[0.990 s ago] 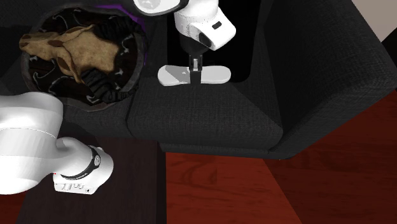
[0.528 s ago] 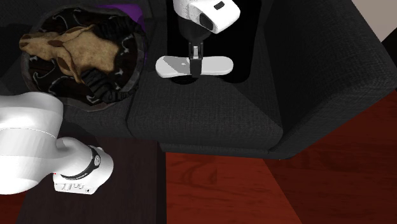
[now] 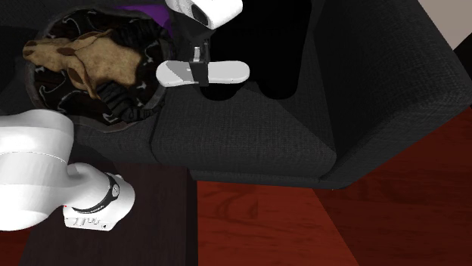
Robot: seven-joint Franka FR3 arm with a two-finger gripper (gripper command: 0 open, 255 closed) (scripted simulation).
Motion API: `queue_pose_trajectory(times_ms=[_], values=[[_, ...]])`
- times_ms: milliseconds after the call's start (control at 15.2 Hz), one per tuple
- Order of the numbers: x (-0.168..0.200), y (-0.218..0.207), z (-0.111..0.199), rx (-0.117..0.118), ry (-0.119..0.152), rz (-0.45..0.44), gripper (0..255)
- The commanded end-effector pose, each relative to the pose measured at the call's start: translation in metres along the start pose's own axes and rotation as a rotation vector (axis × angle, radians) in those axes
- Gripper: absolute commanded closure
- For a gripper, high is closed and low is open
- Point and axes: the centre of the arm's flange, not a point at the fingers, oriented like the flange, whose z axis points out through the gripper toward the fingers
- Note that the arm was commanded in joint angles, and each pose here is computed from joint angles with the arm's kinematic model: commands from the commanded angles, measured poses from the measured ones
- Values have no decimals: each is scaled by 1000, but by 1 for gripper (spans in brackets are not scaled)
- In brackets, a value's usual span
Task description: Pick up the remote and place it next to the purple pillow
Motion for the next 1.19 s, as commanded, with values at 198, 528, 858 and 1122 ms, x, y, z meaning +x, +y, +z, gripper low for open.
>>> queue_pose_trajectory(times_ms=[198,528,858,1122], values=[[-67,-7,0,0,0,0,255],[-132,-13,1,0,0,0,255],[-198,-20,2,0,0,0,255],[-250,-25,3,0,0,0,255]])
